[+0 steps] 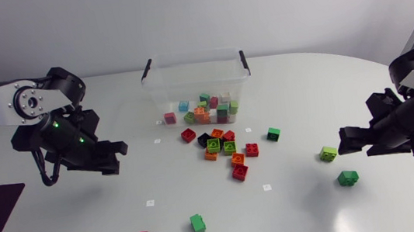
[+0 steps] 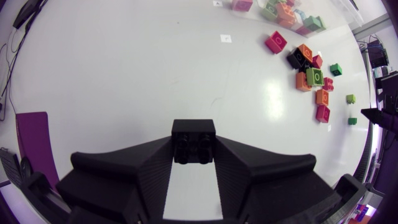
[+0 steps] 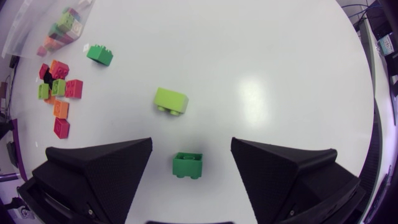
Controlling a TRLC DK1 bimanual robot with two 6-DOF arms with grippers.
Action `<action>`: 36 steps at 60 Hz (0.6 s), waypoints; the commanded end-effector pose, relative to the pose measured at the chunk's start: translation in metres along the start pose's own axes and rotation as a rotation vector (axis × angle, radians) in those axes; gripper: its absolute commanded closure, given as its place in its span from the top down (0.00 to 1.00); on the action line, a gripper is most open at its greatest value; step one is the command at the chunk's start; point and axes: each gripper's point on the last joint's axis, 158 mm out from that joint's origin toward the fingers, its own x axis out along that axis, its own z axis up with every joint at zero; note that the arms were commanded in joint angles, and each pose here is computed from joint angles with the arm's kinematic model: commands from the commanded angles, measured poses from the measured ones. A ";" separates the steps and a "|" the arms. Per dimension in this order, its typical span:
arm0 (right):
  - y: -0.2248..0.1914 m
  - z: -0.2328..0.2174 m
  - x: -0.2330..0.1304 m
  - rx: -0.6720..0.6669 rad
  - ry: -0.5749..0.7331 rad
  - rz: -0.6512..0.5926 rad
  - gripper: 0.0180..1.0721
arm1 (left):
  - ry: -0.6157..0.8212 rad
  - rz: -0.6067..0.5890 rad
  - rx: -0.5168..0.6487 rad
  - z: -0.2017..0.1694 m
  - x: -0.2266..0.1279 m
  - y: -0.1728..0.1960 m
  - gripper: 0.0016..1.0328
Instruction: Place the duplo bricks in the container
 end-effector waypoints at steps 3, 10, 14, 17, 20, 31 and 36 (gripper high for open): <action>0.001 -0.035 0.020 -0.027 0.129 -0.050 0.86 | -0.107 -0.009 0.009 0.033 -0.024 -0.003 0.11; 0.001 -0.043 0.024 -0.003 0.154 -0.077 0.86 | -0.157 -0.014 0.014 0.051 -0.037 -0.006 0.11; 0.001 -0.048 0.026 0.002 0.168 -0.083 0.80 | -0.178 -0.017 0.018 0.059 -0.043 -0.008 0.11; 0.000 -0.048 0.028 0.016 0.167 -0.087 0.75 | -0.190 -0.019 0.022 0.063 -0.046 -0.010 0.11; 0.000 -0.049 0.030 0.017 0.169 -0.089 0.72 | -0.205 -0.021 0.025 0.069 -0.050 -0.011 0.11; -0.004 -0.055 0.042 0.025 0.189 -0.101 0.71 | -0.251 -0.032 0.033 0.085 -0.062 -0.019 0.11; -0.005 -0.056 0.048 0.033 0.195 -0.105 0.68 | -0.278 -0.037 0.034 0.094 -0.067 -0.022 0.11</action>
